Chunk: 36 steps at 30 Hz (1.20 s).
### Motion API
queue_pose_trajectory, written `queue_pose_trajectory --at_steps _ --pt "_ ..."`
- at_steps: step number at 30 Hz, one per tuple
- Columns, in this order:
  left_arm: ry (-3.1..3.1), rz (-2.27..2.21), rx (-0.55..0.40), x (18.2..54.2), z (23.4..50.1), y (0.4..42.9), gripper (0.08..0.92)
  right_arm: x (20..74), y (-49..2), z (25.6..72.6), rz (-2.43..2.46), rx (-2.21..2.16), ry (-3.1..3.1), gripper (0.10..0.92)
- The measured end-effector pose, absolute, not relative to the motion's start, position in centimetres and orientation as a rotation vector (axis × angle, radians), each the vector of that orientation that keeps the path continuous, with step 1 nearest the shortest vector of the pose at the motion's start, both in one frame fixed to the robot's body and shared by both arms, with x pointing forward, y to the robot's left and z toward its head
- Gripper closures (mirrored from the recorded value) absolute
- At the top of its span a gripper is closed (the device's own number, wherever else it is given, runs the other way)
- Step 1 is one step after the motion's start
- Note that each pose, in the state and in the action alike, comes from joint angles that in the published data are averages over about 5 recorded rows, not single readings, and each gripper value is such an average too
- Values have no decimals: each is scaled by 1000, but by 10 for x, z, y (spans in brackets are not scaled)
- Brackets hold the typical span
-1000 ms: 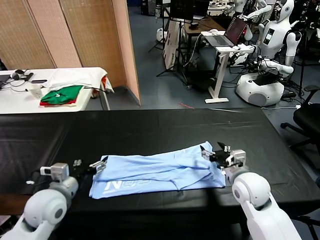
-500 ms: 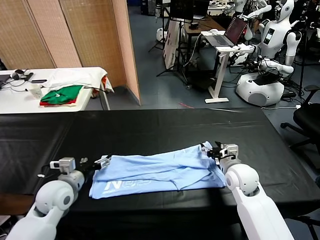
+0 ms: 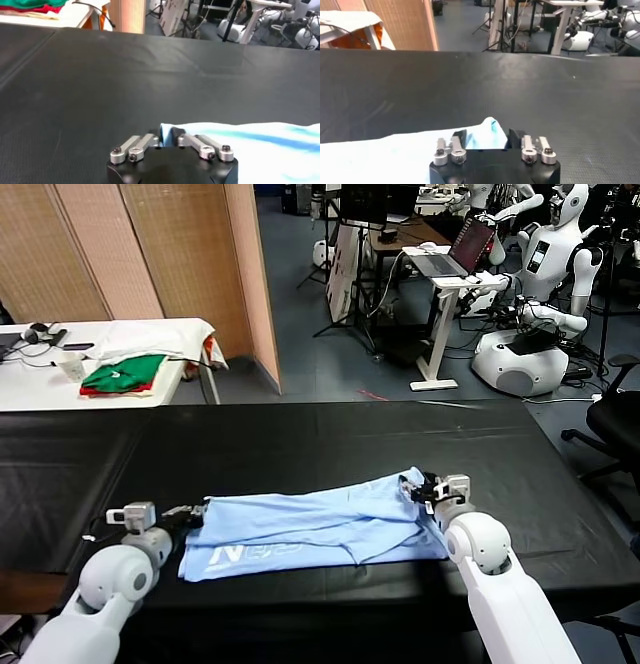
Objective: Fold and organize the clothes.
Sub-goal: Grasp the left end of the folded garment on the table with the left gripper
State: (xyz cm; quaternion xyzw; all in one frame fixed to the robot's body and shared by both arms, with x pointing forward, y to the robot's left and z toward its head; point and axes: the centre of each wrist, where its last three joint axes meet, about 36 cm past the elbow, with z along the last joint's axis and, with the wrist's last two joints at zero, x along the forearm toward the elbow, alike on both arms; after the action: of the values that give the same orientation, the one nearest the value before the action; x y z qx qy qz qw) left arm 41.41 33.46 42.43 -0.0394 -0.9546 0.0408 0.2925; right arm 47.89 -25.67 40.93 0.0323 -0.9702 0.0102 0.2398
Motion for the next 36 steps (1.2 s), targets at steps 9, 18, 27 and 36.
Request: queue_pose_trajectory --at_steps 9,18,27,36 --pt "-2576 78 -118 426 422 325 854 473 -254 405 12 33 -2691 878" --pt "-2633 33 -175 438 425 316 732 458 -265 415 -14 120 -2695 543" --pt "-2691 -56 -127 424 437 324 192 422 -274 440 -9 158 -2737 128" --pt "-2665 106 -103 380 432 324 93 396 -282 458 2 165 -2766 115"
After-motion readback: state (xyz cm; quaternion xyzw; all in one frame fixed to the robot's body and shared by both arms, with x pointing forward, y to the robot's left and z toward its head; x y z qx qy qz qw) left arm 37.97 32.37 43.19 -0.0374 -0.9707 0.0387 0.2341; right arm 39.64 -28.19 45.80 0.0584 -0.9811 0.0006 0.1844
